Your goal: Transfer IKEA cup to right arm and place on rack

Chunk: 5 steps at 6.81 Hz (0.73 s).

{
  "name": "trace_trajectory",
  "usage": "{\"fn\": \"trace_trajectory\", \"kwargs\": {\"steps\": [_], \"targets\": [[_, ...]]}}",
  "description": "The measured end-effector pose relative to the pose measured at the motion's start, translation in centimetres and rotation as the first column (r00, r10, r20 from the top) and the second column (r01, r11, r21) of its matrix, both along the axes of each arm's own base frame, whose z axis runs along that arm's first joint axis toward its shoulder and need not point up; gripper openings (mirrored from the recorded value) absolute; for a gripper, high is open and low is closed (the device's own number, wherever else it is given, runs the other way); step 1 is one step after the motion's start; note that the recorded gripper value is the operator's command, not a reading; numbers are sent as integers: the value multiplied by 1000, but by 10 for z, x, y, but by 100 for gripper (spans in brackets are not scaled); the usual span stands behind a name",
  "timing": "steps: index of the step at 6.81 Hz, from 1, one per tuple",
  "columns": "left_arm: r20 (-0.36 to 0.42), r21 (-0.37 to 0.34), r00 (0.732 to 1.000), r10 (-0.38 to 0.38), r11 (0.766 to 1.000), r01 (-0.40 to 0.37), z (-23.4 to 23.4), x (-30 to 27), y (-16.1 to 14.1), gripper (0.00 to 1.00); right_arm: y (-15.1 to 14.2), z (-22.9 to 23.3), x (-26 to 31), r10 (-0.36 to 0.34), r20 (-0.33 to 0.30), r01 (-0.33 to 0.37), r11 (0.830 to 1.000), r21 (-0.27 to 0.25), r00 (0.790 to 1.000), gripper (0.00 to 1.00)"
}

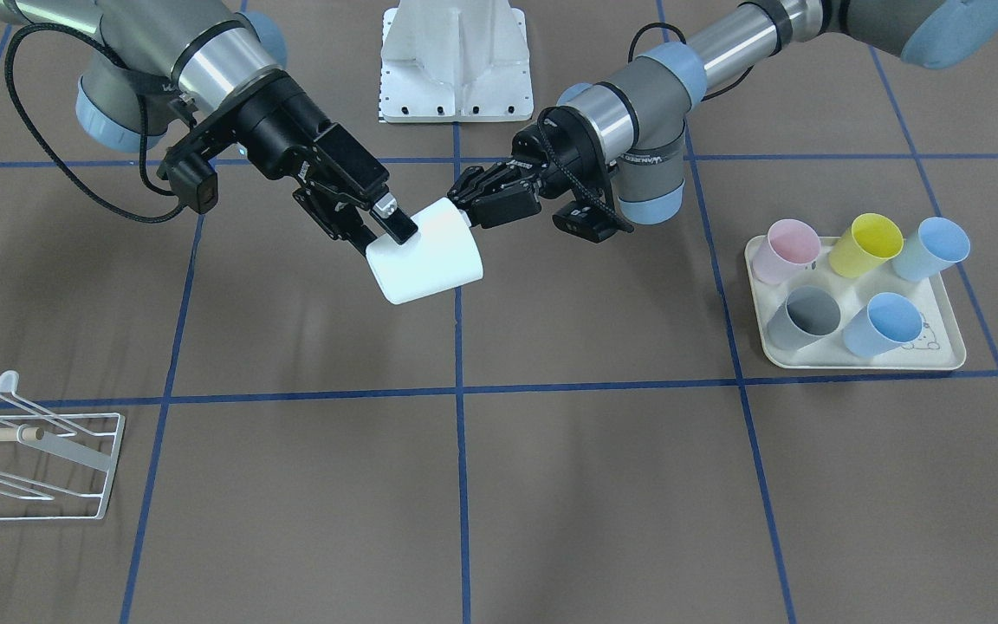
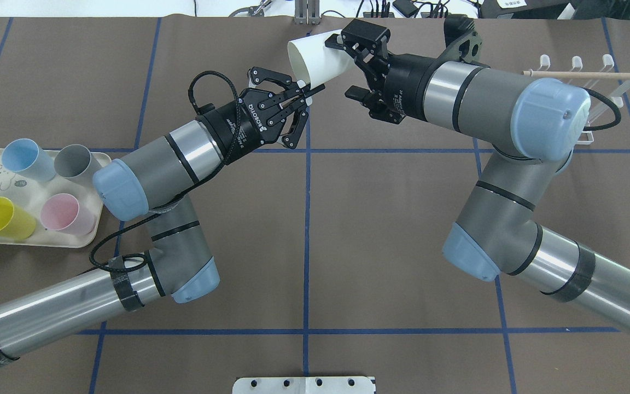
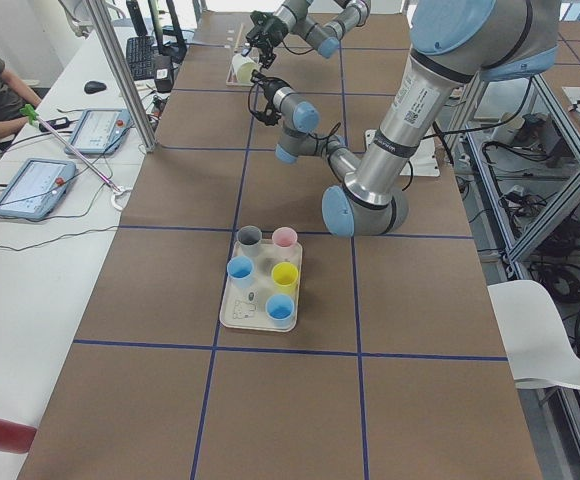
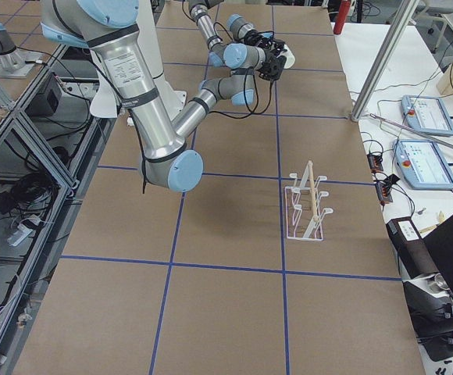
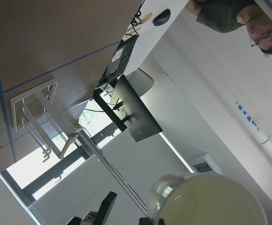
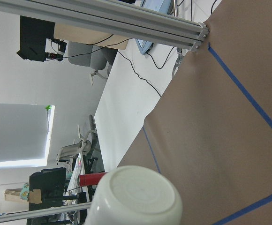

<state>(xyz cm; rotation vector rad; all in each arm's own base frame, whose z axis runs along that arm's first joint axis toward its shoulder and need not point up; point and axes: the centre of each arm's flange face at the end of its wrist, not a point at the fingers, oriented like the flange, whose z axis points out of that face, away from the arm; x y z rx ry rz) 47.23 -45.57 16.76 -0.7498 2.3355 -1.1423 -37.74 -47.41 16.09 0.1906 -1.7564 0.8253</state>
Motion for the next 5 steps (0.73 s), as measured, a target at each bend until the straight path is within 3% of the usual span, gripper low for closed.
{"fn": "trace_trajectory", "kwargs": {"steps": [5], "targets": [[-3, -5, 1000, 5, 1000, -5, -1, 6, 5, 0, 1, -1, 2, 5, 25, -5, 1000, 14, 1000, 99]]}}
